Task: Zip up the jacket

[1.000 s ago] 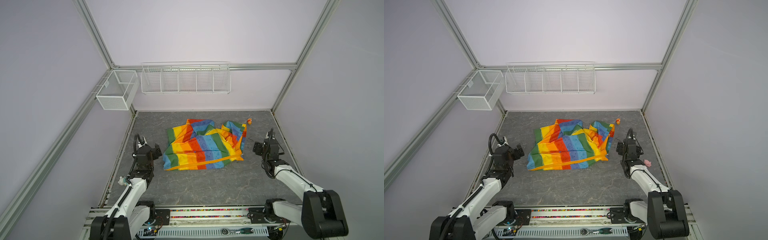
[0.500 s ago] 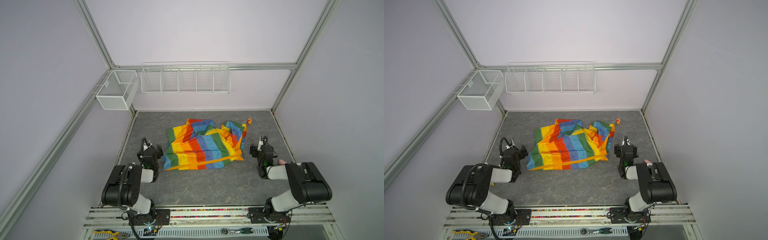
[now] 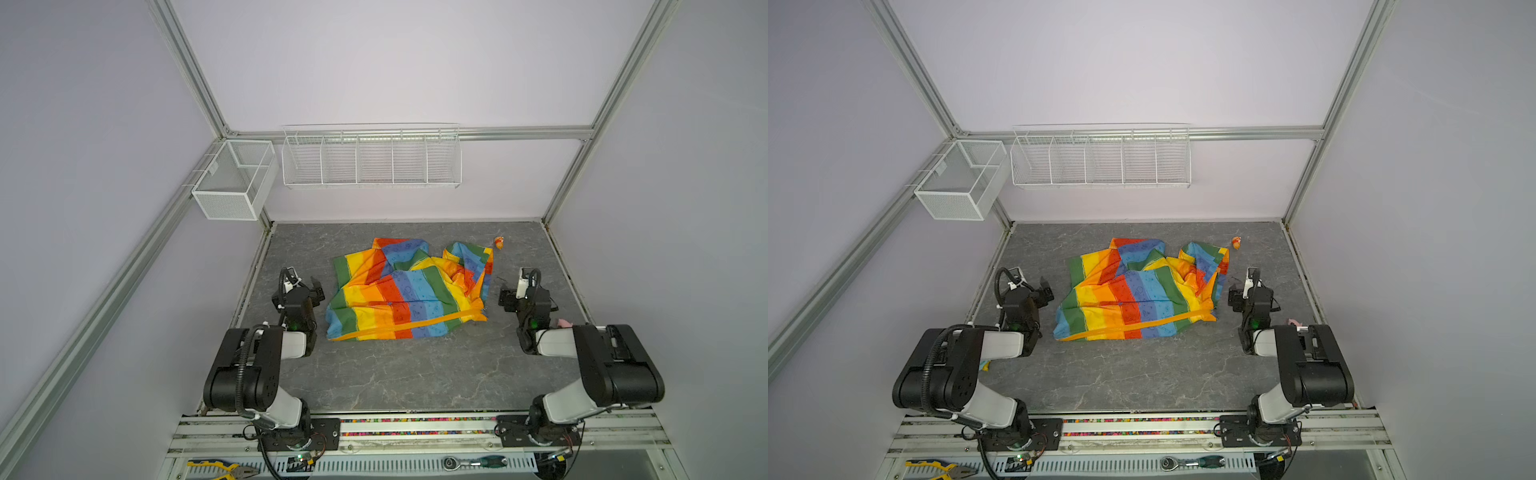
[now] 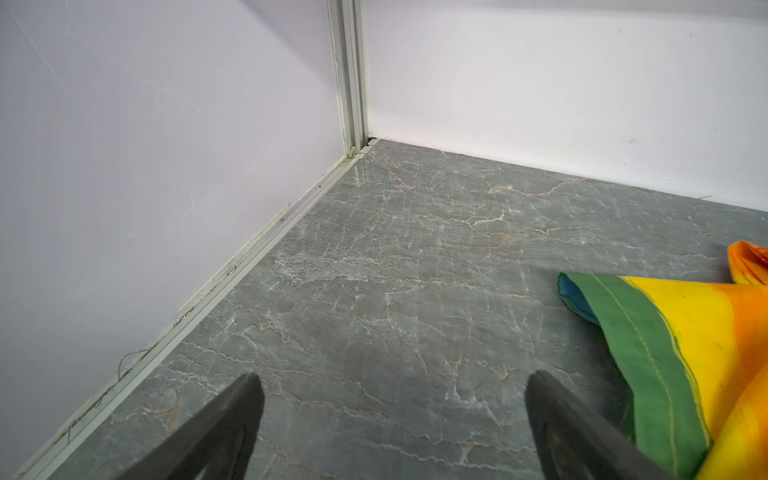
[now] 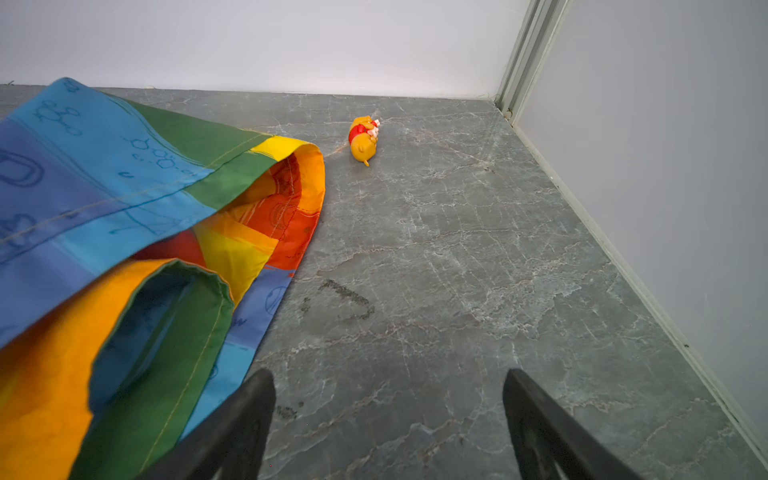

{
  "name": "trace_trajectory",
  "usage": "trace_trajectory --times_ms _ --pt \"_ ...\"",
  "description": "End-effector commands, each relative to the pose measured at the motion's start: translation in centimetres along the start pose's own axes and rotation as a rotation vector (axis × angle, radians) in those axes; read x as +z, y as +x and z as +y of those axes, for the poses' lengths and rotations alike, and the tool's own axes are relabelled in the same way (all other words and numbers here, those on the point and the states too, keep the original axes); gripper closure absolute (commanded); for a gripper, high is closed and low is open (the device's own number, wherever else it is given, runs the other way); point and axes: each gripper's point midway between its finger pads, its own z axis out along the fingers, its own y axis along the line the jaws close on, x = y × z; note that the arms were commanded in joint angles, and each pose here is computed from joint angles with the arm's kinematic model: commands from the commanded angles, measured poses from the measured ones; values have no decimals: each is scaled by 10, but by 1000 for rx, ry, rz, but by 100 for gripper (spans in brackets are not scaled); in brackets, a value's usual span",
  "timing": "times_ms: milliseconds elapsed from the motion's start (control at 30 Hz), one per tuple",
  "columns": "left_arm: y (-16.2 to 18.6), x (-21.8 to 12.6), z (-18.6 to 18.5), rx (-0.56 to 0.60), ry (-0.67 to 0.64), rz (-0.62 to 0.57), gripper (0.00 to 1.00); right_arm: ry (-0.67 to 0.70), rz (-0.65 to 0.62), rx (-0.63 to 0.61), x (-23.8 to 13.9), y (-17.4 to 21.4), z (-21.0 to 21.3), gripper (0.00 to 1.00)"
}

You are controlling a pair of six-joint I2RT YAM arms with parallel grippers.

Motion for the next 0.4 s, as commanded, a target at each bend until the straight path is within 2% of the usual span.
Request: trace_trajectory --times_ms 0,367 --pt "-5 0 1 -3 1 -22 1 -14 -31 -2 -1 -10 2 12" --pt "-6 1 0 7 3 -31 1 -26 -21 1 1 -10 2 12"
